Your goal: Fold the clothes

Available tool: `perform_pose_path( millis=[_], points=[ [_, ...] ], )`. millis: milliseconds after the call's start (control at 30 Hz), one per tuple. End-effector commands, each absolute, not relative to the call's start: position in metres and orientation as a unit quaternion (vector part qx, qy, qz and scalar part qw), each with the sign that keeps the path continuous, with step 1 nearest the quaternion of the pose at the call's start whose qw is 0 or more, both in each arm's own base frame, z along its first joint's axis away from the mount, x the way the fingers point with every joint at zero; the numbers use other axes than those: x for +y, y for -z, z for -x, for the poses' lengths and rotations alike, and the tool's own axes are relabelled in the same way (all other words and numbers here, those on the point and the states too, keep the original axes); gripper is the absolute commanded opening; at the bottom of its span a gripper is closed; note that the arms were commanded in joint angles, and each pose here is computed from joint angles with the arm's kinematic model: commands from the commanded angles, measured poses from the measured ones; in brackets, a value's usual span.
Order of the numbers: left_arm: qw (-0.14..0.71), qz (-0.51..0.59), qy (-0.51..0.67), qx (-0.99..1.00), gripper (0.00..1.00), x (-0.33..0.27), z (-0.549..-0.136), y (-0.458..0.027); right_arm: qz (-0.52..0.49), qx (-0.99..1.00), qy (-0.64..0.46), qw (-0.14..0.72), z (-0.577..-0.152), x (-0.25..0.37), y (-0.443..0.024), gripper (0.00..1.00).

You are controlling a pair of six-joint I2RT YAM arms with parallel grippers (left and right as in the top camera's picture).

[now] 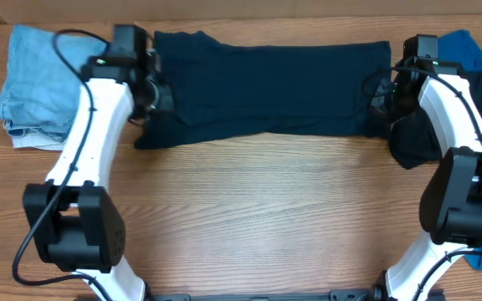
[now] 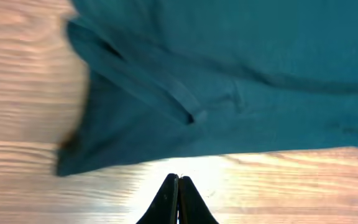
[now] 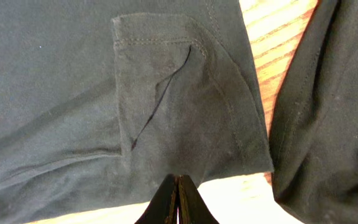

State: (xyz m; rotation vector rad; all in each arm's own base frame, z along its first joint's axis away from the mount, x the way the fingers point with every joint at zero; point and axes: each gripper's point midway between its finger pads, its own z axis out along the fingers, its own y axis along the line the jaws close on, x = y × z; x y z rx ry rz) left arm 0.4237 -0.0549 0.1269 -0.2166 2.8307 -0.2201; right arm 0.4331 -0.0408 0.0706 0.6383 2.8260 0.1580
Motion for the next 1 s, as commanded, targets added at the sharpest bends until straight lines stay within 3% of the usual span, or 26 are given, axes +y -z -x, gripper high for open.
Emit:
perform_pose_path(
  millis=[0, 500, 867, 900, 967],
  points=[
    [0.122, 0.059, 0.089, 0.987, 0.04, -0.080, -0.411, -0.096, -0.213, 0.967, -0.058, 0.129, -0.430, -0.038, -0.061, 0.04],
    [0.087, -0.130, 0.015, 0.988, 0.04, -0.093, -0.419, -0.002, -0.200, 0.969, -0.062, 0.135, -0.435, -0.037, -0.030, 0.04],
    [0.171, -0.115, -0.042, 0.978, 0.04, -0.083, -0.468, -0.020, -0.200, 0.969, -0.062, 0.135, -0.435, -0.037, -0.030, 0.04],
    [0.183, -0.109, -0.040, 0.976, 0.06, -0.084, -0.474, -0.024, -0.200, 0.969, -0.062, 0.135, -0.435, -0.037, -0.030, 0.04],
    [0.213, -0.103, -0.034, 0.971, 0.21, -0.088, -0.489, -0.032, -0.200, 0.969, -0.062, 0.135, -0.434, -0.037, -0.030, 0.04]
  ],
)
